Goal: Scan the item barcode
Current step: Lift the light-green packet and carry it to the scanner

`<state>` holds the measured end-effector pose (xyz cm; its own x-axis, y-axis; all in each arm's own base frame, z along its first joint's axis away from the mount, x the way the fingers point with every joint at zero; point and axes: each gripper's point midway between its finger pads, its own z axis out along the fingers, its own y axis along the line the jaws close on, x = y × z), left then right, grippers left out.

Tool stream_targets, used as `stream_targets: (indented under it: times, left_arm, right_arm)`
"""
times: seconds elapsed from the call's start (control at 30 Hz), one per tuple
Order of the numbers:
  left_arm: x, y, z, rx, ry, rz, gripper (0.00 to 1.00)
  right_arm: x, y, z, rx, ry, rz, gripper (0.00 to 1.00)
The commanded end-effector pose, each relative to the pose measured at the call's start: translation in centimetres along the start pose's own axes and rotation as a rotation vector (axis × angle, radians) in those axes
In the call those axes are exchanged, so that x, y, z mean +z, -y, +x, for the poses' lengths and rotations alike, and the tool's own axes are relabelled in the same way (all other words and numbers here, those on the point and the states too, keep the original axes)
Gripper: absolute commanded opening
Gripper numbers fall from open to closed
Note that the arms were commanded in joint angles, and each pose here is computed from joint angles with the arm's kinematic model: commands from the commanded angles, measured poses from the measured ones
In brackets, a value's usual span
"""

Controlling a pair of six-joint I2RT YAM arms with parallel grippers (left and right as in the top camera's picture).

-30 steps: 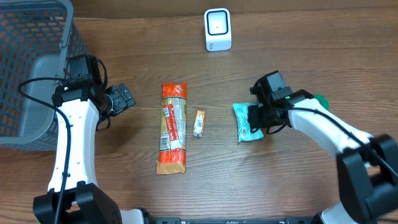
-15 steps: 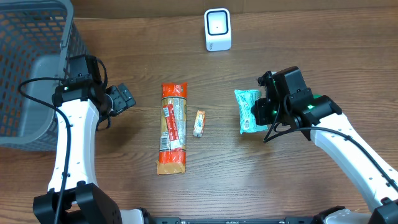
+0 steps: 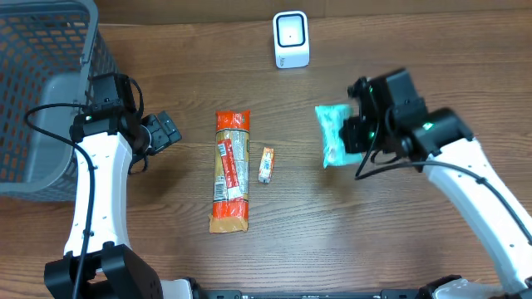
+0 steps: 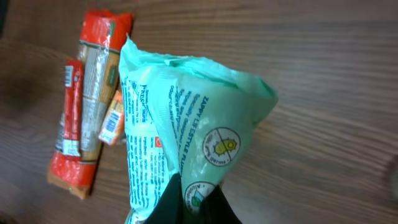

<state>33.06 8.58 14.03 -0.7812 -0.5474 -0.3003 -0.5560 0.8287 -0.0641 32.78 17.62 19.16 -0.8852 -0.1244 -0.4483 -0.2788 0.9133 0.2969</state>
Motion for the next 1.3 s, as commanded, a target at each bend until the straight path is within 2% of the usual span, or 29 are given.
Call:
stream_targets:
  times: [0.0, 0.23, 0.37, 0.53, 0.7, 0.9, 1.03, 1.27]
  left_arm:
    - [0.0, -0.1, 0.0, -0.006, 0.004, -0.005, 1.0]
    - [0.0, -0.1, 0.0, -0.006, 0.004, -0.005, 1.0]
    - [0.0, -0.1, 0.0, -0.006, 0.004, -0.005, 1.0]
    - [0.0, -0.1, 0.0, -0.006, 0.004, -0.005, 1.0]
    - [0.0, -0.1, 0.0, -0.006, 0.004, -0.005, 1.0]
    - [0.0, -0.1, 0.0, -0.006, 0.004, -0.005, 1.0]
    - [0.0, -0.1, 0.0, -0.006, 0.004, -0.005, 1.0]
    - [0.0, -0.1, 0.0, -0.006, 0.004, -0.005, 1.0]
  right_arm:
    - [-2.8, -0.8, -3.9, -0.056, 0.08, 0.029, 0.03]
    - [-7.0, -0.7, -9.8, -0.099, 0.148, 0.164, 0.03]
    - [-8.0, -1.4, -13.0, -0.167, 0.219, 0.171, 0.03]
    - [-6.5, -2.2, -14.9, -0.376, 0.25, 0.196, 0.03]
    - [-5.6, -0.7, -19.1, -0.412, 0.38, 0.448, 0.04]
    - [-5.1, -0.6, -22.8, -0.371, 0.534, 0.638, 0.04]
    - [-3.6, 0.0, -24.2, -0.34, 0.592, 0.77, 0.04]
    - [1.4, 0.0, -25.9, -0.44, 0.613, 1.003, 0.04]
